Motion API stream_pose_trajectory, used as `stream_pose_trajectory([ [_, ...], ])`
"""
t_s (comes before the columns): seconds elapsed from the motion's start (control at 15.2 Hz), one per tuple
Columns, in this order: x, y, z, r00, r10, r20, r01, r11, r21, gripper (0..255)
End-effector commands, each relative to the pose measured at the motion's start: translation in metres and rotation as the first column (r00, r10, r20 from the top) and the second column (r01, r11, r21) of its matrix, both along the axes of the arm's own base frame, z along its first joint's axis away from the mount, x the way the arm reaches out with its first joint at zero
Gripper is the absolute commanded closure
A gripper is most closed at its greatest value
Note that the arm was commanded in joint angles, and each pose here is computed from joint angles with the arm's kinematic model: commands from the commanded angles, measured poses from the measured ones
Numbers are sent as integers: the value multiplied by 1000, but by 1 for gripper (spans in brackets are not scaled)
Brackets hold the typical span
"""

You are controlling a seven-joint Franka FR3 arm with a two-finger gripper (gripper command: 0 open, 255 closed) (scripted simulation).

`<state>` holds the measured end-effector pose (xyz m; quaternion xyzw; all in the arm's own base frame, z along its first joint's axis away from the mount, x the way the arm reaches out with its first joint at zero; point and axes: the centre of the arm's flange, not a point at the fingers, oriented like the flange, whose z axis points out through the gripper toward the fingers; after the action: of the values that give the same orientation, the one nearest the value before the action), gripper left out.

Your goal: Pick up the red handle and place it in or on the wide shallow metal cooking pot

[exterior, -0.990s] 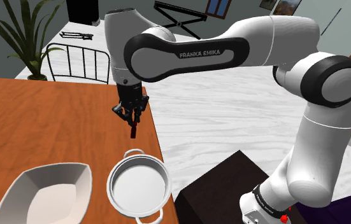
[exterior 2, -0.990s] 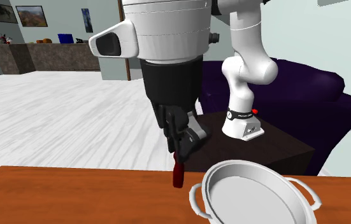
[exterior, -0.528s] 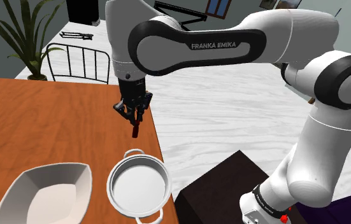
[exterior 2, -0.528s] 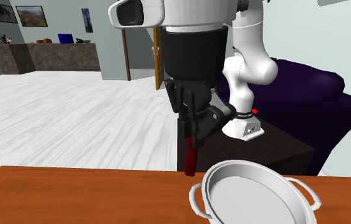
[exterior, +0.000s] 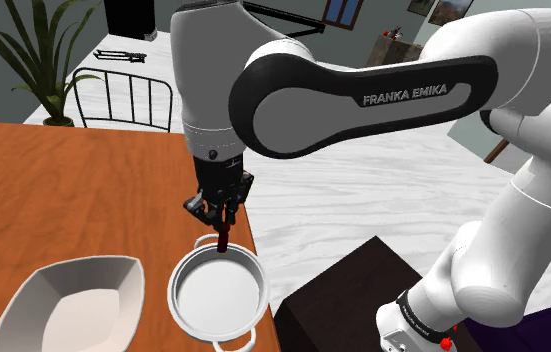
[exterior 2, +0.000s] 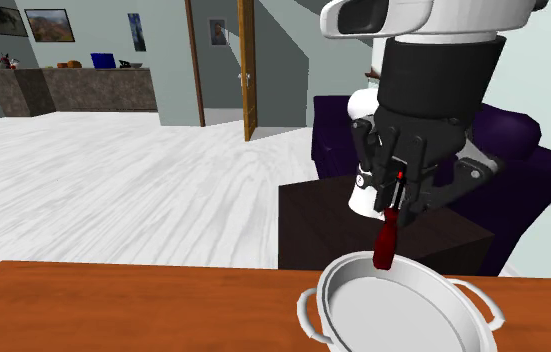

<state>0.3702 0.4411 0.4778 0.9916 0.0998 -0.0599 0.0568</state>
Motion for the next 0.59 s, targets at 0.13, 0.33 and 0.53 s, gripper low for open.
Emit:
stream_pose_trajectory([
  [0.13,-35,8,-5,1000,-1,0,1,1000,-1,255],
  [0.33,-35,8,-21,1000,-1,0,1,1000,-1,255],
  [0.53,-35,8,-37,1000,-1,0,1,1000,-1,255],
])
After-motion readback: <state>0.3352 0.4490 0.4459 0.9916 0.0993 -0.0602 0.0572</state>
